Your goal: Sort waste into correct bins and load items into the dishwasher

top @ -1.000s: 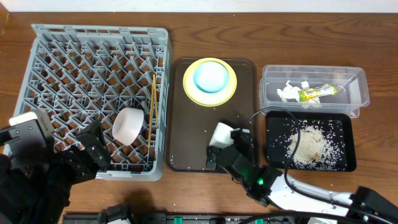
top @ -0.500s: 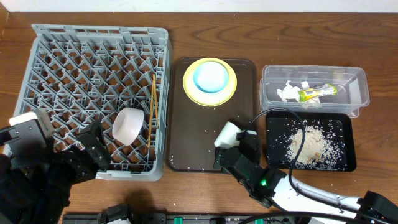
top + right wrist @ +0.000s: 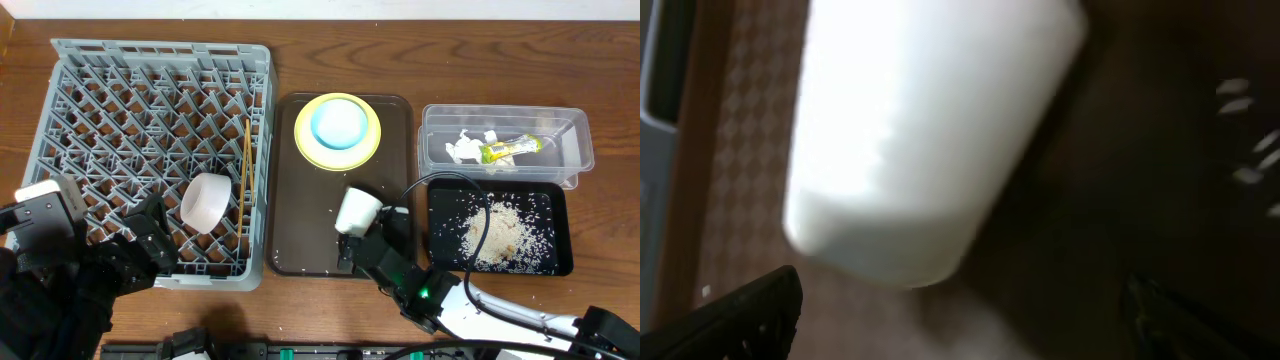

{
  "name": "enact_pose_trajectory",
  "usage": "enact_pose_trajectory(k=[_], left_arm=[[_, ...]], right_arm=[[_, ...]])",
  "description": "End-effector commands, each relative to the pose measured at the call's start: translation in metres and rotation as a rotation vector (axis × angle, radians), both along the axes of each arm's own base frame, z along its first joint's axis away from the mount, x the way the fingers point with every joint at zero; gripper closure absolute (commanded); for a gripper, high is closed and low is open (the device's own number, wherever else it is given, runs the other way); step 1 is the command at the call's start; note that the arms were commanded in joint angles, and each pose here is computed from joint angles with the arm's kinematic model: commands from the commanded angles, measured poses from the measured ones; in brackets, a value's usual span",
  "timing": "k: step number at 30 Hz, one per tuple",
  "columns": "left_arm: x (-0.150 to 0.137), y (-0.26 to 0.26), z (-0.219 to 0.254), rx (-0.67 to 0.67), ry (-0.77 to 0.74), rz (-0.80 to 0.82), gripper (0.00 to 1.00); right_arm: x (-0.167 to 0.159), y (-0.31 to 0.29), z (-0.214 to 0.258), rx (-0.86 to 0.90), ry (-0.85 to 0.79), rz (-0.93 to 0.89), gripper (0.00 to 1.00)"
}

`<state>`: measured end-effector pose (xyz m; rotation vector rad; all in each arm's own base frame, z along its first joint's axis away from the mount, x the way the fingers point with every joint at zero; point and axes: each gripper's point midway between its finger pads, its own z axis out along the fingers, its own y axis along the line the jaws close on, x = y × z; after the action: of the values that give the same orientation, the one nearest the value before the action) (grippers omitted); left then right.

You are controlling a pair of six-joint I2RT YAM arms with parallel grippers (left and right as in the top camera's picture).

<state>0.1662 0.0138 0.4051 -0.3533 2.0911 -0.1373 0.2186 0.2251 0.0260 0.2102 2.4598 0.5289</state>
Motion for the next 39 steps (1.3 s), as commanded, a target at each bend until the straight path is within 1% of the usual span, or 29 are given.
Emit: enact_pose_trajectory(k=[1, 5, 8, 12, 15, 18, 21, 24, 25, 28, 31, 34, 39], left_arm=[[0.0, 0.001, 0.002, -0.002, -0.007, 0.012, 0.03], [0.0, 0.001, 0.002, -0.002, -0.007, 0.012, 0.03], [0.0, 0.001, 0.002, -0.002, -0.007, 0.012, 0.03], [0.0, 0.001, 0.002, -0.002, -0.007, 0.012, 0.03], [0.0, 0.001, 0.002, -0.002, -0.007, 0.012, 0.04], [0.0, 0.001, 0.002, -0.002, -0.007, 0.012, 0.03], [0.0, 0.001, 0.002, -0.002, -0.007, 0.012, 0.03], [0.0, 0.001, 0.002, -0.002, -0.007, 0.012, 0.03], [0.0, 0.001, 0.002, -0.002, -0.007, 0.012, 0.03], [0.0, 0.001, 0.002, -0.002, -0.007, 0.012, 0.03], [0.0, 0.001, 0.002, -0.002, -0.007, 0.012, 0.03], [0.0, 0.001, 0.002, -0.002, -0.007, 0.012, 0.03], [0.0, 0.001, 0.002, -0.002, -0.007, 0.012, 0.03]], right_arm=[[0.012, -0.012, 0.002, -0.099, -0.085, 0.016, 0.01], [0.01, 0.004, 0.007, -0.044, -0.086, 0.076, 0.01], [0.013, 0.008, 0.011, -0.086, -0.14, 0.151, 0.01], [0.021, 0.006, 0.017, -0.132, -0.195, 0.19, 0.01], [0.015, 0.013, 0.015, -0.08, -0.156, 0.211, 0.01], [0.009, 0.021, 0.014, 0.014, -0.094, 0.17, 0.01], [0.009, 0.027, 0.017, 0.059, -0.097, 0.141, 0.01], [0.016, 0.02, 0.016, 0.015, -0.131, 0.119, 0.01], [0.021, 0.016, 0.015, -0.035, -0.162, 0.126, 0.01], [0.03, 0.015, 0.016, -0.115, -0.233, 0.198, 0.01], [0.036, 0.015, 0.014, -0.157, -0.264, 0.249, 0.01], [0.038, 0.013, 0.013, -0.169, -0.265, 0.265, 0.01], [0.032, 0.03, 0.017, -0.073, -0.246, 0.335, 0.01]])
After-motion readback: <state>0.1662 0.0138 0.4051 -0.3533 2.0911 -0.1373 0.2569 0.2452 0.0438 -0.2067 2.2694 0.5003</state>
